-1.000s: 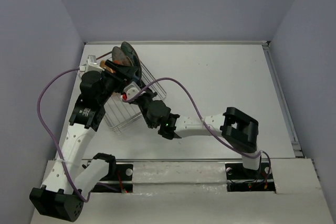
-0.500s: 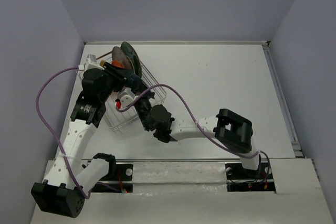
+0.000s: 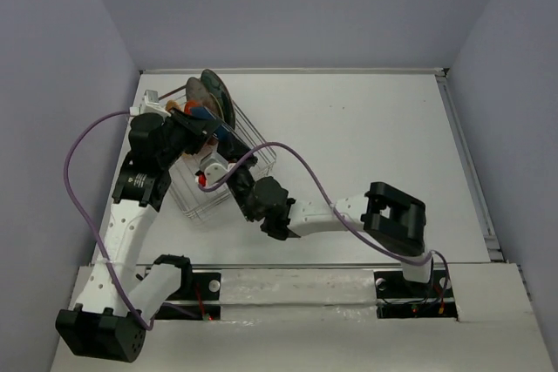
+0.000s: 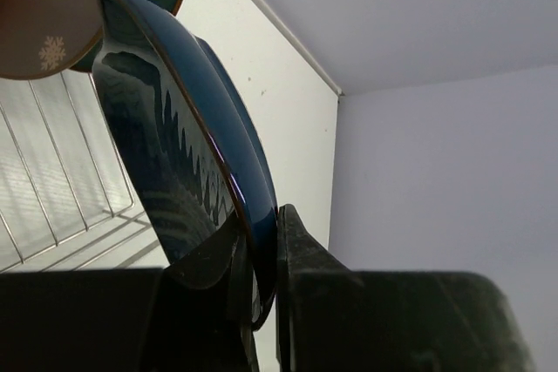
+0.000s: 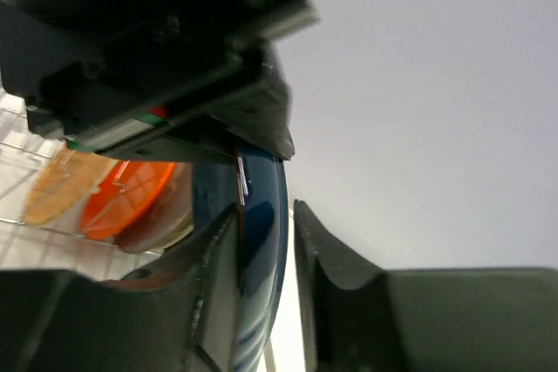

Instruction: Load the plates into the dish rack

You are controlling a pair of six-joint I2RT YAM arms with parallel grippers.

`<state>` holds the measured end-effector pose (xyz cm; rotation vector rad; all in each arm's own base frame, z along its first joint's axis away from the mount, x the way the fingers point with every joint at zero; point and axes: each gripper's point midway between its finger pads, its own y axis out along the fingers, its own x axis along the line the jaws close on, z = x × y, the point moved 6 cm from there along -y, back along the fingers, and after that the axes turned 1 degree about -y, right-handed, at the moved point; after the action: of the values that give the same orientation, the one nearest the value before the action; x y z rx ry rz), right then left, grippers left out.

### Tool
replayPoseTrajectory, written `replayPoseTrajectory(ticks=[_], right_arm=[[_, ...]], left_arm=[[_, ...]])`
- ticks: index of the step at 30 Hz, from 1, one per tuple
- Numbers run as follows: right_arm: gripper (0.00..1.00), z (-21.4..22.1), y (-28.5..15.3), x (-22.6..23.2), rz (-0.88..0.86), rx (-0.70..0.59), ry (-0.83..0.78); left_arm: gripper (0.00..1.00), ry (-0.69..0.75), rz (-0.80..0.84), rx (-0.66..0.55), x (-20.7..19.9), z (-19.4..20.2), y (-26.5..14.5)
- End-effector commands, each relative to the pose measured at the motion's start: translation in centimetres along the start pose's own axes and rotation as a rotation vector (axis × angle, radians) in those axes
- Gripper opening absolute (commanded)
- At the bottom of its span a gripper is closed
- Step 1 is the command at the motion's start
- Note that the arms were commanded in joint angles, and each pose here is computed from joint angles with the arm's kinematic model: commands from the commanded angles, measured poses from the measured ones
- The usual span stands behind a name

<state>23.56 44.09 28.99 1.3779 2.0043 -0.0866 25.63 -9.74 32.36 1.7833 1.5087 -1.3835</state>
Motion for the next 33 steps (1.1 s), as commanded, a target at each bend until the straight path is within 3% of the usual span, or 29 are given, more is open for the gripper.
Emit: replayPoseTrajectory(ticks=[1,4,12,13,18,21,25,27,33], right_arm=[[0.43,-5.8,-1.1,-8.0,0.146,-0.121,0.377],[0.54,-5.4,-1.7,-8.0,0.122,-0.108,0.411],[0.56,-5.1,-2.3,-9.1,0.104,-0.099,0.475],[0.63,-5.0,-2.4,-9.2,0.103,-0.096,0.476],[0.78,-5.2,-3.6,-10.9,0.035,-0.092,0.537],[0.78,-4.3,-4.3,-10.9,-0.059,-0.056,0.606],[0.78,-3.5,-5.5,-12.6,-0.065,-0.036,0.689],[0.78,-3.2,-6.0,-13.0,-0.061,-0.019,0.708],[0.78,-0.2,-7.4,-13.3,-0.030,0.095,0.728]], left_arm=[[0.05,0.173,0.134,-0.126,-2.5,-3.9,-1.5],[0.05,0.179,0.142,-0.113,-2.4,-4.4,-1.7],[0.05,0.177,0.133,-0.140,-2.1,-6.1,-2.7],[0.05,0.184,0.136,-0.149,-2.3,-6.4,-2.9],[0.05,0.199,0.118,-0.193,-2.6,-7.7,-3.7],[0.05,0.214,0.097,-0.220,-2.8,-8.8,-4.4],[0.05,0.240,0.142,-0.162,-4.1,-9.5,-5.1],[0.05,0.250,0.103,-0.126,-3.5,-10.1,-4.6],[0.05,0.320,-0.043,-0.173,-1.9,-13.2,-5.1]])
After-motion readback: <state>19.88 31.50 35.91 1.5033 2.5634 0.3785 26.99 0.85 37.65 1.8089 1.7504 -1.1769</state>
